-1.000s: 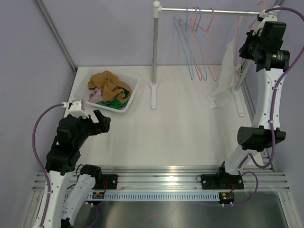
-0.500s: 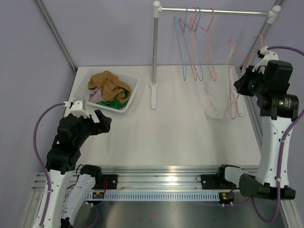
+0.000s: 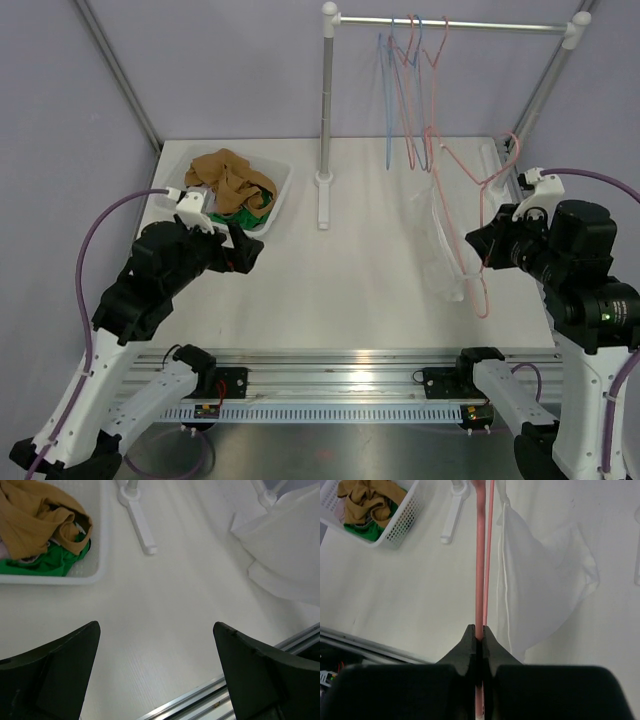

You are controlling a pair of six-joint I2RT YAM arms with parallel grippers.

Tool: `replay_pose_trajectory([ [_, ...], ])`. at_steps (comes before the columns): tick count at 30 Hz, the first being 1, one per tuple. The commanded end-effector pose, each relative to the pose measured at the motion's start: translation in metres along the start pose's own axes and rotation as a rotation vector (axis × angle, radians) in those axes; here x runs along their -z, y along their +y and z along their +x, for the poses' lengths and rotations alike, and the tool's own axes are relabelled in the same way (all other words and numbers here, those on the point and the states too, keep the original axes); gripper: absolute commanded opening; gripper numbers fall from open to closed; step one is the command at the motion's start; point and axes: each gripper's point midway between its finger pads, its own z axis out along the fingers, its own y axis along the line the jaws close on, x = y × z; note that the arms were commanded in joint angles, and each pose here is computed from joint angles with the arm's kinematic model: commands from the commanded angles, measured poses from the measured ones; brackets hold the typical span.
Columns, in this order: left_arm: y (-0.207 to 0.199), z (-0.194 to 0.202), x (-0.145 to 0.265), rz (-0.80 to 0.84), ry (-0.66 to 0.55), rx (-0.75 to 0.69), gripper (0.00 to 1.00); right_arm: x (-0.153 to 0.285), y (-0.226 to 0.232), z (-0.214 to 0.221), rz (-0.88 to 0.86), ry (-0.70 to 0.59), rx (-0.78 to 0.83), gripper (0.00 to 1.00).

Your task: Remove the tank top from the hanger

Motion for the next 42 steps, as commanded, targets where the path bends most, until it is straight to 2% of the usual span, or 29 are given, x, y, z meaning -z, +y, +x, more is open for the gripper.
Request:
replay_pose_trajectory([
  [1, -0.015, -0.040, 0.005, 0.001, -0.111, -0.010, 0.99, -0.007, 0.002, 0.024, -0.019, 0.063, 0.007, 0.00],
  [6, -0.033, -0.036, -0.008, 0.060, -0.088, 0.000, 0.99, 0.010, 0.046, 0.028, -0.277, -0.014, 0.066, 0.00],
  [7, -0.034, -0.036, -0.008, 0.063, -0.090, 0.002, 0.99, 0.015, 0.061, 0.030, -0.376, -0.013, 0.073, 0.00],
  [11, -0.049, -0.046, 0.000, 0.110, -0.145, 0.003, 0.99, 0.015, 0.089, 0.032, -0.573, -0.016, 0.073, 0.00],
  [14, -0.054, -0.048, -0.001, 0.081, -0.157, -0.002, 0.99, -0.003, 0.089, 0.039, -0.613, 0.043, 0.038, 0.00],
  [15, -0.044, -0.054, -0.006, -0.009, -0.170, 0.005, 0.99, -0.008, 0.088, 0.039, -0.605, 0.057, 0.026, 0.00],
  [18, -0.051, -0.057, -0.010, -0.062, -0.165, -0.030, 0.99, -0.017, 0.088, 0.034, -0.607, 0.078, 0.005, 0.00],
  [22, -0.084, -0.068, -0.020, 0.035, -0.212, -0.066, 0.99, -0.029, 0.093, 0.023, -0.601, 0.098, 0.004, 0.00],
  [24, -0.098, -0.081, -0.027, 0.072, -0.250, -0.085, 0.99, -0.036, 0.108, 0.023, -0.626, 0.147, 0.042, 0.00],
  [25, -0.104, -0.091, -0.028, 0.081, -0.267, -0.086, 0.99, -0.045, 0.107, 0.022, -0.577, 0.150, 0.063, 0.00],
  [28, -0.107, -0.104, -0.043, 0.027, -0.268, -0.104, 0.99, -0.061, 0.127, 0.023, -0.572, 0.190, 0.130, 0.00],
  [32, -0.098, -0.104, -0.056, -0.058, -0.257, -0.121, 0.93, -0.067, 0.152, 0.016, -0.605, 0.178, 0.173, 0.00],
  [35, -0.085, -0.103, -0.062, -0.110, -0.244, -0.125, 0.78, -0.065, 0.169, 0.014, -0.653, 0.174, 0.202, 0.00],
  [36, -0.084, -0.101, -0.063, -0.110, -0.237, -0.117, 0.70, -0.062, 0.174, 0.014, -0.673, 0.174, 0.211, 0.00],
  [38, -0.076, -0.099, -0.066, -0.120, -0.231, -0.109, 0.65, -0.059, 0.175, 0.008, -0.672, 0.154, 0.216, 0.00],
  [42, -0.071, -0.090, -0.071, -0.098, -0.223, -0.103, 0.64, -0.051, 0.178, 0.005, -0.695, 0.140, 0.225, 0.00],
])
